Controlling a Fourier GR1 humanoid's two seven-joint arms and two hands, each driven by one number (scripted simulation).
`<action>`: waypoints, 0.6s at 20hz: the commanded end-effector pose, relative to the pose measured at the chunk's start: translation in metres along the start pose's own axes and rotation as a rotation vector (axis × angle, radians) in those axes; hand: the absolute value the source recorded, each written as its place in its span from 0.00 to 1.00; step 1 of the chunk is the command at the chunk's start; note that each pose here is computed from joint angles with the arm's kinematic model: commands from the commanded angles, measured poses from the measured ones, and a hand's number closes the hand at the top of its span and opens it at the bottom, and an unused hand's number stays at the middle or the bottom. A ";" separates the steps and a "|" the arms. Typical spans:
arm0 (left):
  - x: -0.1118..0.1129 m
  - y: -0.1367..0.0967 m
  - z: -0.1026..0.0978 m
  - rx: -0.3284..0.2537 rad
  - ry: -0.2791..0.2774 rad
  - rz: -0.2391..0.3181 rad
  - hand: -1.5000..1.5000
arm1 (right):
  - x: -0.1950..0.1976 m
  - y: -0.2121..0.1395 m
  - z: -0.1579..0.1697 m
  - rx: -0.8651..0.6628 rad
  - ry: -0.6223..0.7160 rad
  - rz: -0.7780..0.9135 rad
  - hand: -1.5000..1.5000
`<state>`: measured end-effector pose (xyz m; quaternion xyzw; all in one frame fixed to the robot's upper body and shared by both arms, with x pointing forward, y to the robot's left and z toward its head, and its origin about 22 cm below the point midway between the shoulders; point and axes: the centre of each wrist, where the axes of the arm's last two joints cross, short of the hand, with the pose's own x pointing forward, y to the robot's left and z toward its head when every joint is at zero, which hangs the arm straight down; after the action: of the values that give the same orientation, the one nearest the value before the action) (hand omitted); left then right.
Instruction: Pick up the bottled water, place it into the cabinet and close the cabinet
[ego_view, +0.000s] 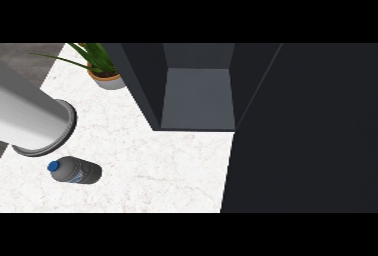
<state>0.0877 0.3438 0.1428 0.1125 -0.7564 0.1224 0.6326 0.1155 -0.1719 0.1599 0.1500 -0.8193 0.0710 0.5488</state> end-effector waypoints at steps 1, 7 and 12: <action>0.022 -0.013 0.013 -0.082 -0.085 0.081 0.00 | 0.025 0.005 0.008 -0.010 -0.028 0.097 0.00; 0.000 -0.001 0.002 -0.070 -0.054 0.044 0.00 | 0.020 0.011 0.007 -0.038 -0.047 0.064 0.00; -0.008 -0.009 -0.004 -0.070 -0.046 0.038 0.00 | 0.027 0.007 0.012 -0.020 -0.046 0.098 0.00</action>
<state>0.1004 0.3429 0.1368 0.0844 -0.7695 0.1125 0.6230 0.1101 -0.1619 0.1630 0.1587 -0.8147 0.0752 0.5526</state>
